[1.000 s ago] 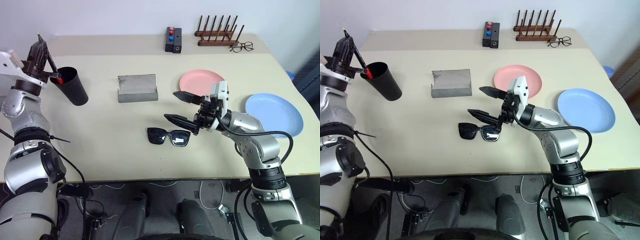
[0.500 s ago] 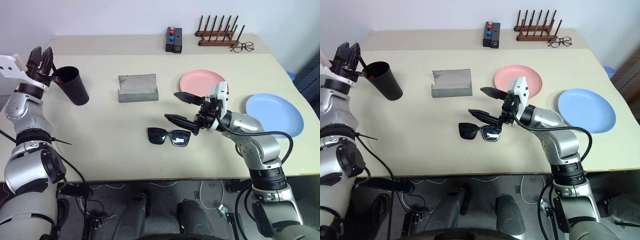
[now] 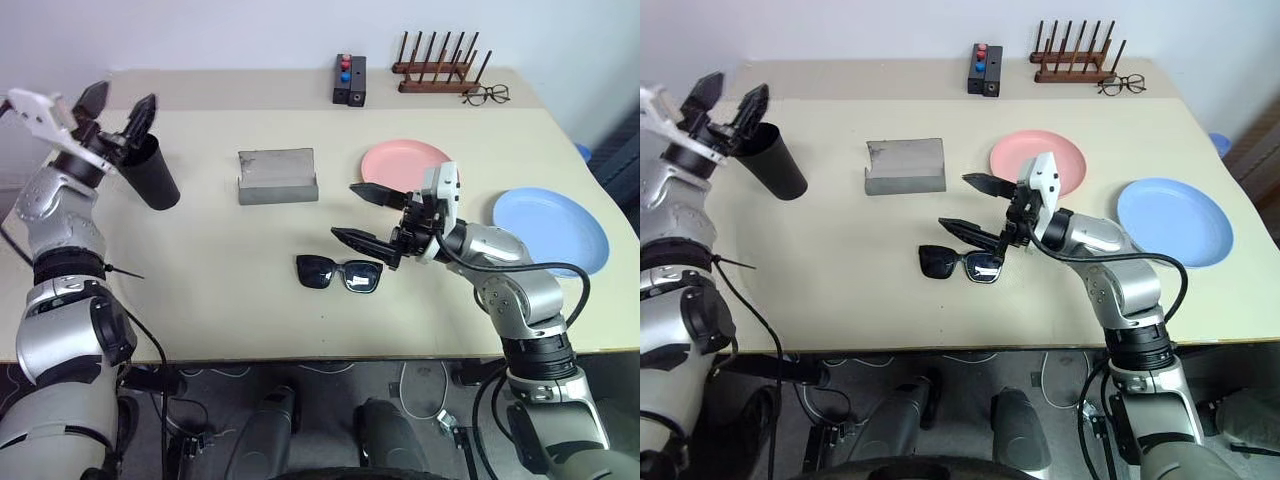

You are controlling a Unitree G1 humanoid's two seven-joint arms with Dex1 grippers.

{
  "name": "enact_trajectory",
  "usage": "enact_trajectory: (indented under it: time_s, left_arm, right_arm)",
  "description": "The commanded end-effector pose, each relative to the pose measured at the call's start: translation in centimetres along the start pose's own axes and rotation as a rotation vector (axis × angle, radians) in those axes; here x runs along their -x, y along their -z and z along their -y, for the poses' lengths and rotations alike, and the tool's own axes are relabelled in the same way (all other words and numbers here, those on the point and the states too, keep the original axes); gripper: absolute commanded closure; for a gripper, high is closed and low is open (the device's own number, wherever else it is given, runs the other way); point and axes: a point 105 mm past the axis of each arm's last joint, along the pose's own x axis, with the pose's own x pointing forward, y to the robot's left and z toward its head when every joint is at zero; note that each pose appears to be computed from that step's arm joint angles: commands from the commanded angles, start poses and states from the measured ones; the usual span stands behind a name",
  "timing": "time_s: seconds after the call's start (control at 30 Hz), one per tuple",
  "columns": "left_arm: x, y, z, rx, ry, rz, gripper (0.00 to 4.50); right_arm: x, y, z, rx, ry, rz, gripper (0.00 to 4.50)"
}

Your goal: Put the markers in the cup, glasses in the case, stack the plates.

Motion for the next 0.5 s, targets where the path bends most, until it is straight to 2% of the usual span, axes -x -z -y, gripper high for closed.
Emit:
enact_trajectory:
  time_s: [0.03, 0.1, 0.17, 0.37, 0.5]
  left_arm:
    - [-3.3, -0.3, 4.2, -0.028, 0.231, -0.085, 0.04]
    - [-4.1, 0.8, 6.2, -0.05, 0.327, -0.142, 0.04]
    - [-4.9, 3.1, 8.0, -0.073, 0.399, -0.262, 0.04]
    - [-5.2, 8.0, 10.9, -0.128, 0.5, -0.484, 0.04]
    - [-5.3, 9.4, 11.9, -0.092, 0.521, -0.544, 0.04]
  right_arm:
    - [1.1, -1.8, 2.9, 0.098, 0.118, 0.05, 0.0]
    - [1.3, -2.5, 4.8, 0.114, 0.223, 0.102, 0.0]
    - [1.6, -2.8, 5.3, 0.14, 0.254, 0.111, 0.0]
    - [2.9, -1.4, 4.7, 0.147, 0.234, 0.06, 0.0]
    - [4.4, -0.4, 3.8, 0.137, 0.219, 0.004, 0.0]
